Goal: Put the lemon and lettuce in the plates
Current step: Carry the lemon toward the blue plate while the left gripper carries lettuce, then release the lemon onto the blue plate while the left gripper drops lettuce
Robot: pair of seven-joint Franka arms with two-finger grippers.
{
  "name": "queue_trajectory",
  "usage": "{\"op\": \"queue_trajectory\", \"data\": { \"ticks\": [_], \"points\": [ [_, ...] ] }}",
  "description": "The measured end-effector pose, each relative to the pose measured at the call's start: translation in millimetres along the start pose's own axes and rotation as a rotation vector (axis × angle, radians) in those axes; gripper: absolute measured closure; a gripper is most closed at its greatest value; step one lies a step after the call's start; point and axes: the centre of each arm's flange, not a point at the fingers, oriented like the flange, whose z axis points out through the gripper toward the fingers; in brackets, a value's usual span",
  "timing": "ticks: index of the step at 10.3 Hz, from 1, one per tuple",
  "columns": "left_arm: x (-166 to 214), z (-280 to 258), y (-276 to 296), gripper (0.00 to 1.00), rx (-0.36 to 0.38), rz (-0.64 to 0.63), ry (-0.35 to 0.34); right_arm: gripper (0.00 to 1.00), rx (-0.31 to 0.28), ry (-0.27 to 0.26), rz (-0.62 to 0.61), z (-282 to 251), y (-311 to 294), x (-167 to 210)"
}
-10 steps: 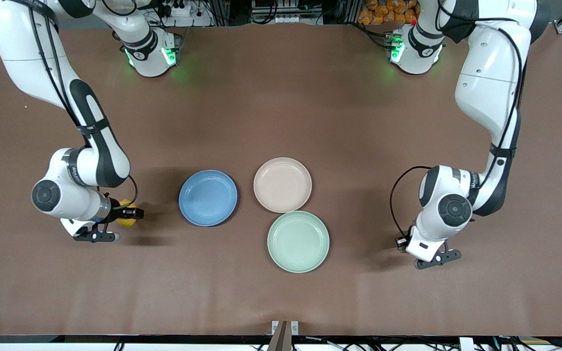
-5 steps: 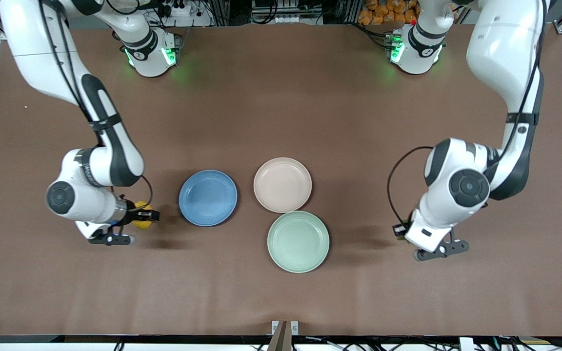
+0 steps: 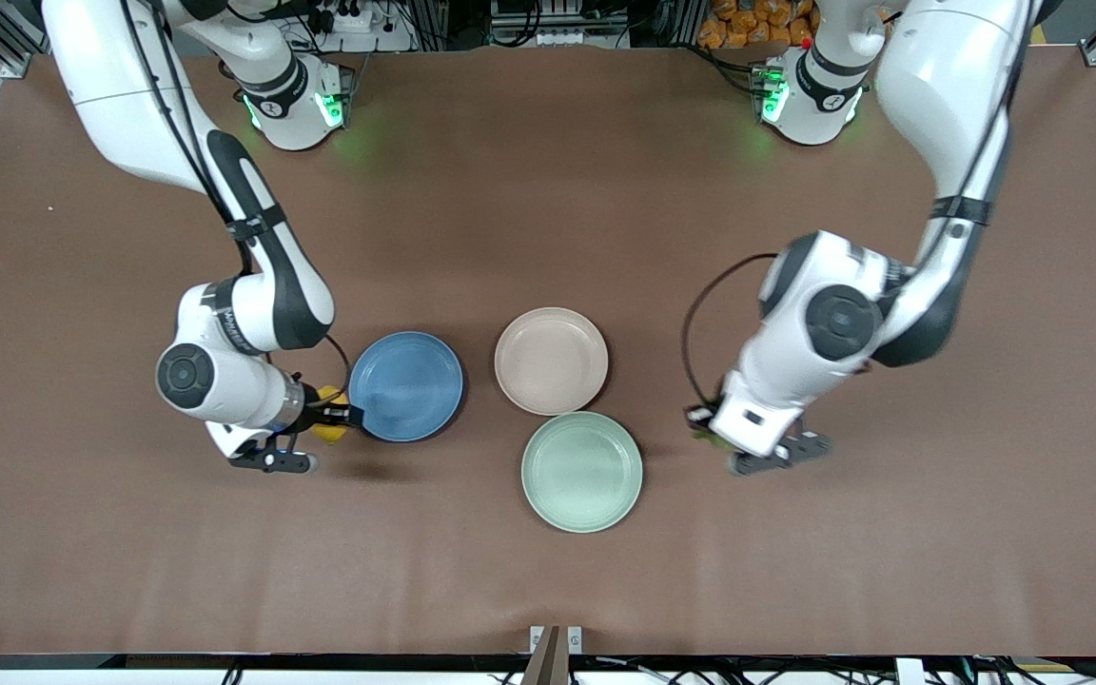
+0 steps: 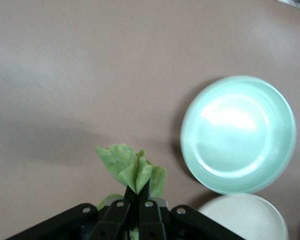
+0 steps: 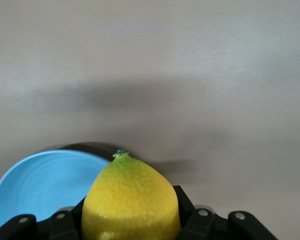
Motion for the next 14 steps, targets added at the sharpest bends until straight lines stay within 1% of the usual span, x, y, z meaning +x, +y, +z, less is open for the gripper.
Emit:
{"op": "queue_trajectory", "data": {
  "ticks": [3,6,8,10,11,12,13,14],
  "points": [
    [-77,24,71,0.96,0.016,-0.032,-0.041,0.39,0.004,0.001,0.001,6,-14,-5],
    [-134,53,109,0.96,0.045,-0.043,-0.076,0.39,0.004,0.017,0.007,21,-41,-13],
    [-159,72,123,0.96,0.065,-0.036,-0.085,0.39,0.000,0.016,-0.008,35,-56,-20],
    [-166,82,127,0.96,0.070,-0.047,-0.086,0.39,-0.001,0.021,-0.011,42,-58,-21],
    [-166,83,127,0.83,0.072,-0.053,-0.079,0.39,-0.001,0.027,-0.013,47,-59,-22],
    [-163,82,126,0.64,0.081,-0.048,-0.055,0.39,-0.002,0.032,-0.014,56,-58,-24],
    [-162,81,127,0.54,0.081,-0.047,-0.047,0.39,-0.004,0.032,-0.015,60,-58,-25],
    [-159,78,127,0.36,0.076,-0.049,-0.042,0.39,-0.005,0.031,-0.017,63,-60,-26]
  ]
}}
